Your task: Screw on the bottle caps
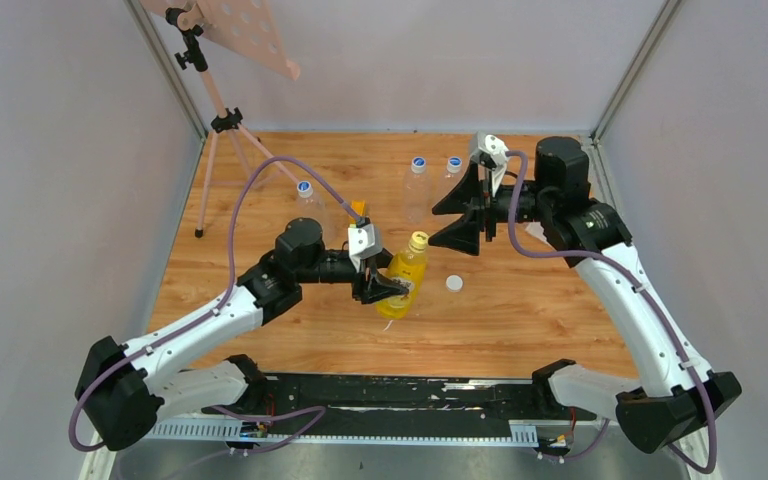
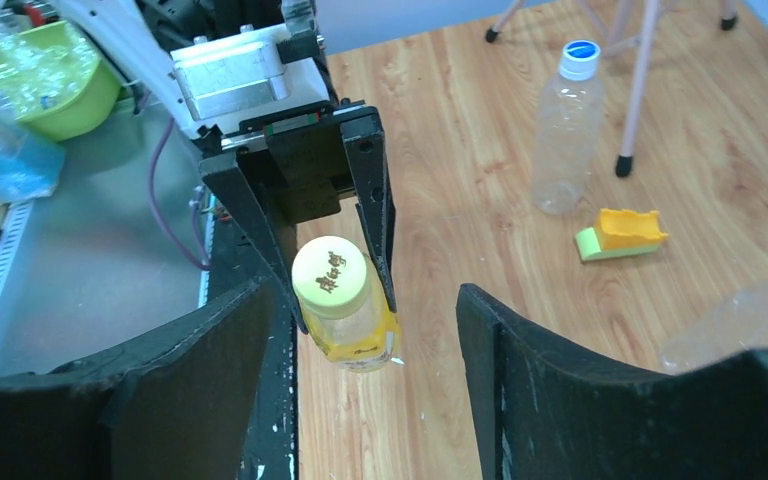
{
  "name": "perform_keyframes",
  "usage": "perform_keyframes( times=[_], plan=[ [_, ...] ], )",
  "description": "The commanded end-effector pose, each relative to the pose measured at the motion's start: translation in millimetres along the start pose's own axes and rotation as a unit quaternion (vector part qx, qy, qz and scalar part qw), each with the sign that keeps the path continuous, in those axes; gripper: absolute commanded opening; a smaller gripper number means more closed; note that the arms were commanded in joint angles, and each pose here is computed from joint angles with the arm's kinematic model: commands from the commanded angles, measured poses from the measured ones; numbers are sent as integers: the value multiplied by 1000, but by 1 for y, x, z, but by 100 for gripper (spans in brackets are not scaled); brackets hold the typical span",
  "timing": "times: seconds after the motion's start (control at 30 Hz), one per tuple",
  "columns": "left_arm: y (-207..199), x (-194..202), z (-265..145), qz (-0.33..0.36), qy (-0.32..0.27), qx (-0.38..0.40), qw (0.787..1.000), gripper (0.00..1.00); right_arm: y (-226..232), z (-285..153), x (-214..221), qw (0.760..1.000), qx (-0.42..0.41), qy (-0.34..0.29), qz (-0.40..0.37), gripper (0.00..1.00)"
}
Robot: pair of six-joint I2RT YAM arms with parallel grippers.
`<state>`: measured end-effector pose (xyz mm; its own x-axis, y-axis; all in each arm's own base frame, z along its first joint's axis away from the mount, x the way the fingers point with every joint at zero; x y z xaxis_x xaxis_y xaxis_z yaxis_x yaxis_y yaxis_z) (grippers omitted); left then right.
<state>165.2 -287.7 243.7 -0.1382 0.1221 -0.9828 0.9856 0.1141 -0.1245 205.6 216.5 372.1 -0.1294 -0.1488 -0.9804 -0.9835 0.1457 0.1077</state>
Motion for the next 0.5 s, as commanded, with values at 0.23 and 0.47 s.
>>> perform_keyframes(
  times=[0.23, 0.47],
  plan=[
    [-11, -29, -6, 44, -9, 32, 998, 5, 12, 6, -10, 994, -102, -22, -36, 64],
    [-10, -33, -5, 42, -10, 31, 999, 5, 14, 8, -10, 991, -126, -23, -25, 58]
  ],
)
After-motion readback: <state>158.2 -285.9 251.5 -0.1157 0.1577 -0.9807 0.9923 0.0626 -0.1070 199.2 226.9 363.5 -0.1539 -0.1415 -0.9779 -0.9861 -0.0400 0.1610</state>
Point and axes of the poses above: each gripper's point midway between its finger pads, its own z axis out along the fingers, its own y axis along the line the jaws close on, x = y × z, the point moved 3 cm from there along -z, back along the fingers, and after that the axes turned 3 degrees about -z, right-handed, at the moved point
